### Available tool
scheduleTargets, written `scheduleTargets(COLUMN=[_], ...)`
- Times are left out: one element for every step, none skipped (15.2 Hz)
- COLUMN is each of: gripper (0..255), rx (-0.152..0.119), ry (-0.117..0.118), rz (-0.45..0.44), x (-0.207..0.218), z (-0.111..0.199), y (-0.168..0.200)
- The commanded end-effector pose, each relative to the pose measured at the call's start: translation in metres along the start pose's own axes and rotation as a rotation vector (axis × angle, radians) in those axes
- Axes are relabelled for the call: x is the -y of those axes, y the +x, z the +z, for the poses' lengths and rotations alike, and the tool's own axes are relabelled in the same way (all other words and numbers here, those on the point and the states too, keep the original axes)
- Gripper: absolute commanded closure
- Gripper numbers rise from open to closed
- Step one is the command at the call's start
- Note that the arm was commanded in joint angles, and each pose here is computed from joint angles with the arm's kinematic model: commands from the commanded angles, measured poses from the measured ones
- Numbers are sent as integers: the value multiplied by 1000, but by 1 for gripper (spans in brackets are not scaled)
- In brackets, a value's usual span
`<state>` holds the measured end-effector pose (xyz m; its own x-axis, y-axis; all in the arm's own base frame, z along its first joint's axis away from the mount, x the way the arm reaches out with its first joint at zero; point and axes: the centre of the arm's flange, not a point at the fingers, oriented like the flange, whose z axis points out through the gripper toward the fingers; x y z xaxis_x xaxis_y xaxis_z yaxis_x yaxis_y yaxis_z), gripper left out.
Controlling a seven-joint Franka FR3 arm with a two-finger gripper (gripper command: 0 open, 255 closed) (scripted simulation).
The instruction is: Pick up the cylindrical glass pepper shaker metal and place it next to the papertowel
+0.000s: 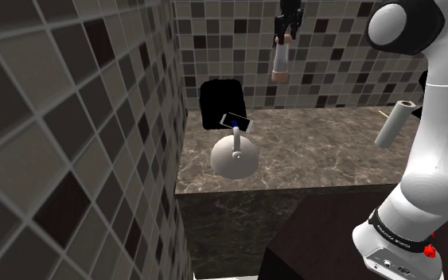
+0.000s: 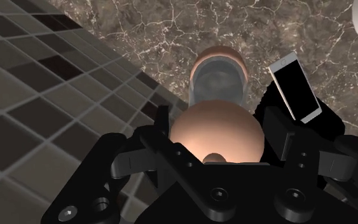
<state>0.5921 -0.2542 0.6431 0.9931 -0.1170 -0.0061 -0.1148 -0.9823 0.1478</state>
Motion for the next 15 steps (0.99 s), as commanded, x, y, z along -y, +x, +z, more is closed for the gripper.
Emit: scheduleTargets(gripper=[255,255,255,255,255,255,255,255,255,255,255,255,255,255,255], rx=[1,1,1,1,1,1,1,1,1,1,1,1,1,1,1], ry=[0,0,0,0,0,0,0,0,0,0,0,0,0,0,0], rz=[0,0,0,0,0,0,0,0,0,0,0,0,0,0,0], x=[-2,-2,-3,-4,-5,-5,-13,-20,-27,-35,-42,-49,-56,-64,-71], z=[-10,-15,-20,-26,-31,-35,-34,-32,-31,-30,-29,-28,-27,-26,-24], y=[0,-1,-1,-1,-1,-1,-12,-23,-33,-44,-55,-66,-77,-88,-99])
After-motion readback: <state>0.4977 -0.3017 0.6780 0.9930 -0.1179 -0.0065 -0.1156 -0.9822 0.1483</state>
